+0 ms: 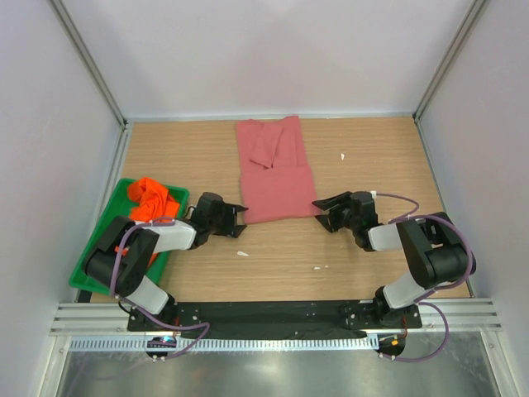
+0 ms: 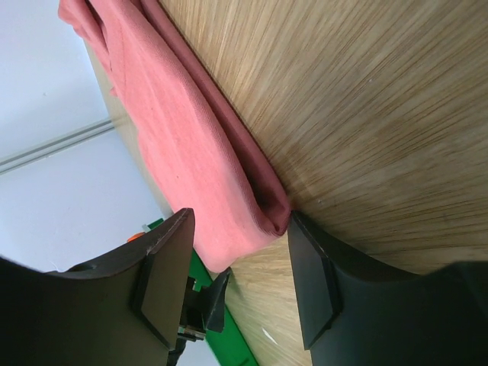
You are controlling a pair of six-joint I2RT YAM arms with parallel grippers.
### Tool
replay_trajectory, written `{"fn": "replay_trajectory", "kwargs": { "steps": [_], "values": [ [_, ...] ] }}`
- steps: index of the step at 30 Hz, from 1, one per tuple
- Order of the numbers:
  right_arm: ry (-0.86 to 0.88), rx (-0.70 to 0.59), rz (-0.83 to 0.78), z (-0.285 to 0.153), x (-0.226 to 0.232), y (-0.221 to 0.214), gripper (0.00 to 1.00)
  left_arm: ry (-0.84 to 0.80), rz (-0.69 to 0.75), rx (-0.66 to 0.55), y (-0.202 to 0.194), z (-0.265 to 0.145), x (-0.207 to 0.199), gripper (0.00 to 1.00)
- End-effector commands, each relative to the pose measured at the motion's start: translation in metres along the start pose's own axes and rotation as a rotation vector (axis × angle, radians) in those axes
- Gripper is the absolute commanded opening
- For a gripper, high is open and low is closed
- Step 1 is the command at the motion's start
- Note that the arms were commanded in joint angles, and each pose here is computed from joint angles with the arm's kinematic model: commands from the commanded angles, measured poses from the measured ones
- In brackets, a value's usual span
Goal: Fold and stack the t-shirts
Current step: Fold the tshirt
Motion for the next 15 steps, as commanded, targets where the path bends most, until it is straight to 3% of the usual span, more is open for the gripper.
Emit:
{"fn": "replay_trajectory", "kwargs": {
  "steps": [1, 10, 15],
  "values": [
    [-0.064, -0.053, -0.007, 0.006, -0.011, 0.004, 0.58, 0.134, 0.008, -0.048, 0.007, -0.001, 0.029, 0.59],
    [-0.098, -0.047, 0.025, 0.015, -0.018, 0.0, 0.55, 0.138, -0.012, -0.045, 0.007, 0.017, 0.031, 0.5],
    [-0.119, -0.05, 0.035, 0.017, -0.023, -0.001, 0.49, 0.124, -0.02, -0.055, 0.009, 0.019, 0.033, 0.37]
  ]
}}
Point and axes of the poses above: each gripper's point midway between its finger pads, its own z axis out along the fingers, its own x axis along the line the jaws close on, y = z × x, the point moved 6 cm from there along -z, back along the fingers, and after that the axes turned 3 degrees about z, right-handed, at the moved point
